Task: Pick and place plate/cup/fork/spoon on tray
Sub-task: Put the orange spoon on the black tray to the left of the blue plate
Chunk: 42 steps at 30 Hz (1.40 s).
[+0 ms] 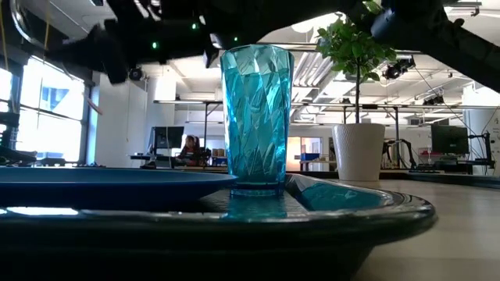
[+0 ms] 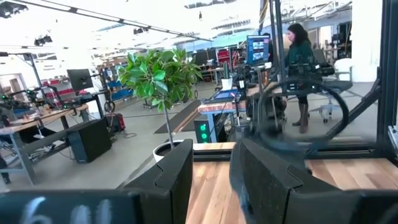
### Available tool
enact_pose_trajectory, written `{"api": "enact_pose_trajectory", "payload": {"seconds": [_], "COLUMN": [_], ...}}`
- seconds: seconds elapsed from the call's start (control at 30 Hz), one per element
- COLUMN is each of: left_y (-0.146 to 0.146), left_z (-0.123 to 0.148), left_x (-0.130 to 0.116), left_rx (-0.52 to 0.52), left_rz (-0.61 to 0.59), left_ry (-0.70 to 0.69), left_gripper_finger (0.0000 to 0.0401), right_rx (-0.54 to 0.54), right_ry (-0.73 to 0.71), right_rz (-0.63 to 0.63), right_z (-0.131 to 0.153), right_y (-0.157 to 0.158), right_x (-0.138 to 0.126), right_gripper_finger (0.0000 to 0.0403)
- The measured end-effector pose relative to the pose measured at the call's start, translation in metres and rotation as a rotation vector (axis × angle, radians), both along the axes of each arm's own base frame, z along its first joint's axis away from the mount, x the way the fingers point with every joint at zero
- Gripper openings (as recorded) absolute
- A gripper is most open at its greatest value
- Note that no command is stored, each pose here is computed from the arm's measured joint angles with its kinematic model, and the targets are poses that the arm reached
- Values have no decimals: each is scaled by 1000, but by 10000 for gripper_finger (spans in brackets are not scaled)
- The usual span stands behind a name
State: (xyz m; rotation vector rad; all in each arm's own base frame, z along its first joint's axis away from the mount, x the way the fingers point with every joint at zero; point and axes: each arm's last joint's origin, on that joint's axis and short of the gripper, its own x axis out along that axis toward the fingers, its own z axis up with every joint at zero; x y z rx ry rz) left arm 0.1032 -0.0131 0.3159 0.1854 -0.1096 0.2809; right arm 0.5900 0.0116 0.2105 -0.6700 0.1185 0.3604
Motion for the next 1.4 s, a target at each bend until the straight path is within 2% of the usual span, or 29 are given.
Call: {"api": "enact_pose_trajectory", "payload": {"seconds": [0.1,0.27,0.43,0.63,0.73,0.83,0.9,1.07,1.2,1.3,1.4], "left_y": [0,0,0,0,1,4,6,11,12,12,13], "left_z": [0,1,2,2,2,-1,-3,-7,-9,-9,-6], "left_x": [0,0,0,0,-1,-1,-2,-5,-6,-6,-10], "left_rx": [22,32,43,43,37,21,12,-31,-115,-195,-239], "left_rz": [3,5,7,8,43,146,242,453,471,463,464], "left_ry": [6,-2,-8,-8,-5,24,49,83,54,17,47], "left_gripper_finger": [122,122,122,122,122,122,122,122,122,122,122], "right_rx": [-58,-59,-71,-63,-17,87,121,101,36,1,-3], "right_ry": [2,0,13,-71,-94,-108,-110,-156,-158,-135,-137], "right_rz": [54,158,133,-159,-370,-647,-775,-1021,-1135,-1144,-1135], "right_z": [-10,-12,-17,-3,11,15,15,21,21,24,32], "right_y": [1,4,4,-1,-4,-9,-12,-17,-19,-18,-12], "right_x": [1,0,1,5,5,3,1,-4,-6,-8,-11], "right_gripper_finger": [0,0,0,0,0,0,0,0,0,0,0]}}
